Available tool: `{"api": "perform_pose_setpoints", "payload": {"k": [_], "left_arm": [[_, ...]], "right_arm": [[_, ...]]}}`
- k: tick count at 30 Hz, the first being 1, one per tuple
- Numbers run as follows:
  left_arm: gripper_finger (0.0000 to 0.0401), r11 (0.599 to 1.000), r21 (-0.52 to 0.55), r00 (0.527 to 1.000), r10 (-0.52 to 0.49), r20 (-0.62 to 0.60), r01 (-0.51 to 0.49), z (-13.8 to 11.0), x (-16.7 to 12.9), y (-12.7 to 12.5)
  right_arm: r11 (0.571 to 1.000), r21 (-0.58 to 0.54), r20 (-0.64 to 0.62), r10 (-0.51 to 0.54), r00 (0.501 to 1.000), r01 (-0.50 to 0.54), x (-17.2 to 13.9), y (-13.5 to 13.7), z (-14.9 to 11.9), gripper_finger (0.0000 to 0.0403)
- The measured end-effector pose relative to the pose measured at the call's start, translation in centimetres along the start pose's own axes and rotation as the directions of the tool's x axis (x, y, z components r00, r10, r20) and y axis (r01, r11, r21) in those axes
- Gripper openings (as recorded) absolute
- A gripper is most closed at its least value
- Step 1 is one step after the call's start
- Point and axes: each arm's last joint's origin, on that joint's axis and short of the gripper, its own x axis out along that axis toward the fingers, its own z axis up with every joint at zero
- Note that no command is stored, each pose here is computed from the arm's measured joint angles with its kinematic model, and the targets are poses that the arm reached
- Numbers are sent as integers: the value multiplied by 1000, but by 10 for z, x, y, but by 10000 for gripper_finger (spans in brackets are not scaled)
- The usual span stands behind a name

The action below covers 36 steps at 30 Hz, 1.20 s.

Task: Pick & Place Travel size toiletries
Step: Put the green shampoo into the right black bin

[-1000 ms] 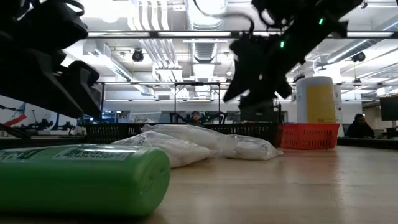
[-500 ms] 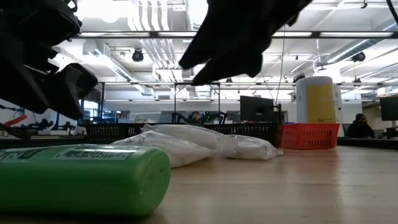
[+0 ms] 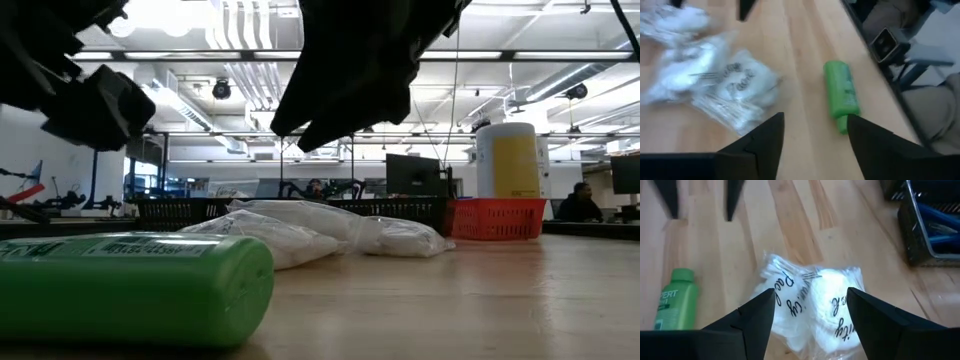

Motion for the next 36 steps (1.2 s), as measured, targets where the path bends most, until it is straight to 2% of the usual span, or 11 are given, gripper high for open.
{"api": "perform_pose_setpoints", "payload": {"k": [3,7,11,21,28,36], "left_arm": [[255,1000,-17,1000,-15,-10,15,0,3,-7],[305,1000,18,1000,-23,-14,24,0,4,-11],[333,999,46,1000,-24,-14,24,0,4,-10],[330,1000,5,999,-15,-29,16,-5,6,-12],[330,998,66,994,20,-109,-13,-12,37,-18],[330,997,75,988,-7,-152,18,-8,44,-26]], "right_arm": [[1000,20,-6,-7,1000,7,1,-1,-3,253],[998,61,2,-3,1000,3,-1,-1,-1,263],[998,71,12,0,1000,-1,-2,-1,0,272],[998,68,32,-8,999,5,-3,2,0,287],[998,58,34,2,999,-4,-6,7,-3,295],[997,79,36,3,999,-6,-6,7,-3,276]]}}
